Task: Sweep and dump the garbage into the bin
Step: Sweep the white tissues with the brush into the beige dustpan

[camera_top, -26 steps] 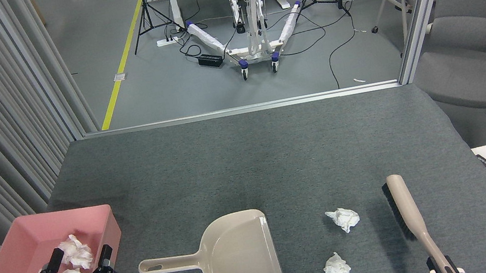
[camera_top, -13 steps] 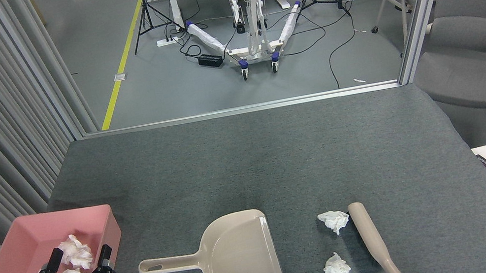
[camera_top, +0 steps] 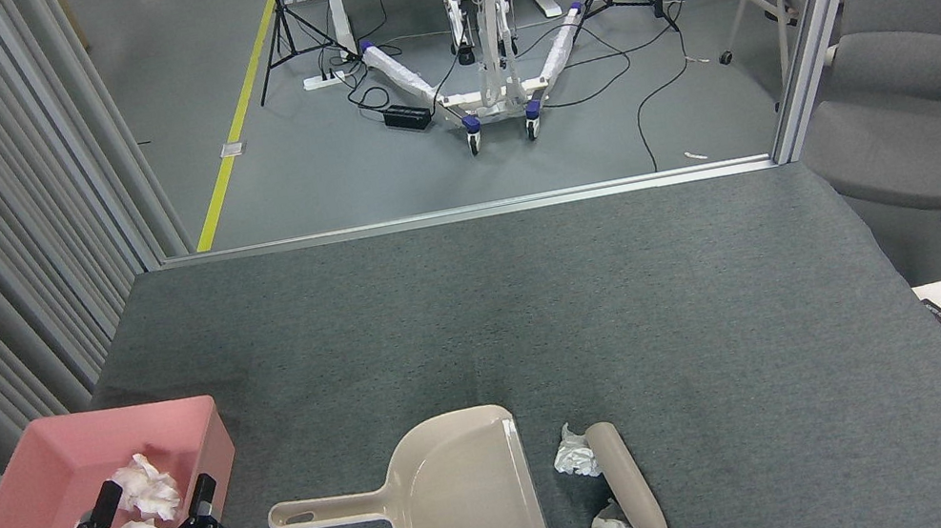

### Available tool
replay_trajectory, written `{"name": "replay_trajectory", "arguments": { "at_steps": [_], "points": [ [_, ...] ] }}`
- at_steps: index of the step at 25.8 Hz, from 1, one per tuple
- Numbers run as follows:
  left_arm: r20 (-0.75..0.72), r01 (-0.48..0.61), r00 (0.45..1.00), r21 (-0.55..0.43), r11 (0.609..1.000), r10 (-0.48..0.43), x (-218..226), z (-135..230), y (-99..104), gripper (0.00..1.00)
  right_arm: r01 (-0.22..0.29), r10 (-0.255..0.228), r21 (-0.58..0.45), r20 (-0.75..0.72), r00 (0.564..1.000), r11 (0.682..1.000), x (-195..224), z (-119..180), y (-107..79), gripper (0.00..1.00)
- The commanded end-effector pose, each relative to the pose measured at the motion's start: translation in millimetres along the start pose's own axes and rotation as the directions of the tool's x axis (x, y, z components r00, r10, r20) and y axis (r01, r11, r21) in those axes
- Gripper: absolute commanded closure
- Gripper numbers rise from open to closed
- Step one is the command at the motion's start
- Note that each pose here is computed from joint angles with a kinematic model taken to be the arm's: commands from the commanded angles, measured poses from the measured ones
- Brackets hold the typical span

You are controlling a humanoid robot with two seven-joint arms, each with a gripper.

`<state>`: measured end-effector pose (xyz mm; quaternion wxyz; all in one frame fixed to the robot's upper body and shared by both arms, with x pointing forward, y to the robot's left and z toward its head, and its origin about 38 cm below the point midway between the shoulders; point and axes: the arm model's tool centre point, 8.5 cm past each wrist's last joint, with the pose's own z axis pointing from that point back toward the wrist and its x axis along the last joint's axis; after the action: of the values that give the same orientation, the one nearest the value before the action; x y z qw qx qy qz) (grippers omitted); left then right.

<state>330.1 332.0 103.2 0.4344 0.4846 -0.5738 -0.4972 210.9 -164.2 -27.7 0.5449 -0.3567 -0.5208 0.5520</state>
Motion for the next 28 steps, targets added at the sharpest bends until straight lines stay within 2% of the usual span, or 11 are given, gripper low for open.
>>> {"name": "replay_trajectory", "arguments": {
  "at_steps": [1,3,5,7,8,10,12,16,22,25,28],
  "points": [
    [0.0,-0.001,1.0,0.0,1.0,0.001,0.4,0.0,-0.2,0.0,0.008,-0.008,0.001,0.011,1.0,1.0,17.3,-3.6,1.4,1.0],
    [0.006,-0.007,1.0,0.0,1.0,0.007,0.3,-0.3,-0.4,0.0,0.015,-0.015,0.004,0.019,1.0,1.0,25.0,-4.8,2.6,1.0],
    [0.024,-0.076,0.997,0.021,0.997,0.075,6.5,-1.3,3.4,0.0,0.018,-0.017,-0.013,0.038,0.999,1.0,34.8,-13.6,-2.3,1.0],
    [0.047,-0.226,0.974,0.055,0.973,0.223,22.5,1.0,8.0,0.0,0.026,-0.025,-0.007,0.045,0.999,1.0,45.9,-16.4,0.1,1.0],
    [0.052,-0.307,0.951,0.053,0.95,0.305,31.9,3.4,3.4,0.0,0.028,-0.027,-0.004,0.05,0.998,1.0,51.1,-18.2,1.3,1.0],
    [0.027,-0.397,0.918,0.025,0.917,0.397,37.1,15.4,-10.1,0.0,0.032,-0.032,-0.011,0.066,0.997,0.999,61.7,-23.7,-0.5,1.0],
    [0.028,-0.439,0.898,0.001,0.898,0.439,41.6,21.0,-16.0,0.0,0.043,-0.042,-0.009,0.078,0.996,0.999,72.4,-26.3,-0.2,1.0],
    [0.108,-0.524,0.841,-0.074,0.848,0.53,99.9,16.1,-30.7,0.0,0.048,-0.047,-0.009,0.106,0.993,0.999,86.1,-31.1,-0.3,1.0],
    [0.112,-0.627,0.767,-0.086,0.775,0.632,134.5,15.2,-36.2,0.01,0.06,-0.057,-0.014,0.129,0.99,0.998,101.0,-34.7,-1.5,1.0],
    [0.079,-0.672,0.732,-0.08,0.736,0.677,143.4,15.1,-40.4,0.01,0.065,-0.062,-0.022,0.138,0.988,0.998,108.8,-38.0,-4.3,1.0],
    [-0.049,-0.733,0.68,-0.08,0.676,0.732,134.1,15.8,-54.5,0.01,0.067,-0.064,-0.02,0.146,0.987,0.998,113.2,-38.2,-3.9,1.0]
  ]
}}
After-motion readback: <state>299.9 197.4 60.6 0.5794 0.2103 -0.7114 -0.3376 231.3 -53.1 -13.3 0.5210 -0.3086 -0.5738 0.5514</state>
